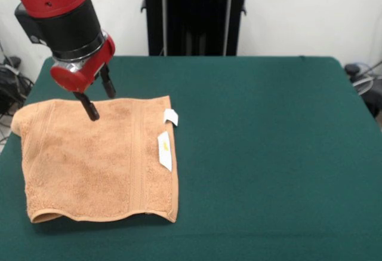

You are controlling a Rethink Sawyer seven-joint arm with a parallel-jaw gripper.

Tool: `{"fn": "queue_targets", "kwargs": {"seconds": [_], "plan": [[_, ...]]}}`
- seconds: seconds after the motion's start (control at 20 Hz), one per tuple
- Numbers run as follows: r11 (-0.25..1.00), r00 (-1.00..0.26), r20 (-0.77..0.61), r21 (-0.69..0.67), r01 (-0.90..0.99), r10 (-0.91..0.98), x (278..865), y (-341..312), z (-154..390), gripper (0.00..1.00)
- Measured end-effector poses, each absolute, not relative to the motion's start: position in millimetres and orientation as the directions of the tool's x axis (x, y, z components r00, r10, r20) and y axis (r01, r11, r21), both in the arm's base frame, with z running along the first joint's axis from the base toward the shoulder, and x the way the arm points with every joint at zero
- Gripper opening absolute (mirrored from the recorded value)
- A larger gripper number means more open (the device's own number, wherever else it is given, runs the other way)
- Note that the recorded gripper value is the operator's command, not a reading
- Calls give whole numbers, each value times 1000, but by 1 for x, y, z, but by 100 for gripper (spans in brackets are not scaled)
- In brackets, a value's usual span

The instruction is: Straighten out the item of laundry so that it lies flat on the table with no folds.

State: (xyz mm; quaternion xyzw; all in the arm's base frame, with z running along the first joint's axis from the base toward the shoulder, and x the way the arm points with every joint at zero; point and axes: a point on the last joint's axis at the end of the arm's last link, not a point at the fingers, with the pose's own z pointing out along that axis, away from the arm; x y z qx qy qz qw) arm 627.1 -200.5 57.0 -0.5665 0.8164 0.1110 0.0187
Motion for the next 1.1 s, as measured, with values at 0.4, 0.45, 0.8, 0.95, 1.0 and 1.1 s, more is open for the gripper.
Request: {"fn": "queue_targets", "kwargs": {"seconds": [0.4, 0.45, 0.8, 0.95, 1.0, 1.1], "plan": [[328, -346, -150, 134, -935, -926, 629, -193, 55, 100], [330, -346, -148, 123, -936, -927, 629, -192, 54, 100], [342, -345, -130, 47, -938, -929, 626, -189, 44, 100], [346, -346, -125, 25, -938, -930, 626, -189, 40, 100], [346, -346, -124, 22, -938, -930, 626, -189, 38, 100], [347, -347, -124, 20, -938, -930, 626, -189, 36, 100]]}}
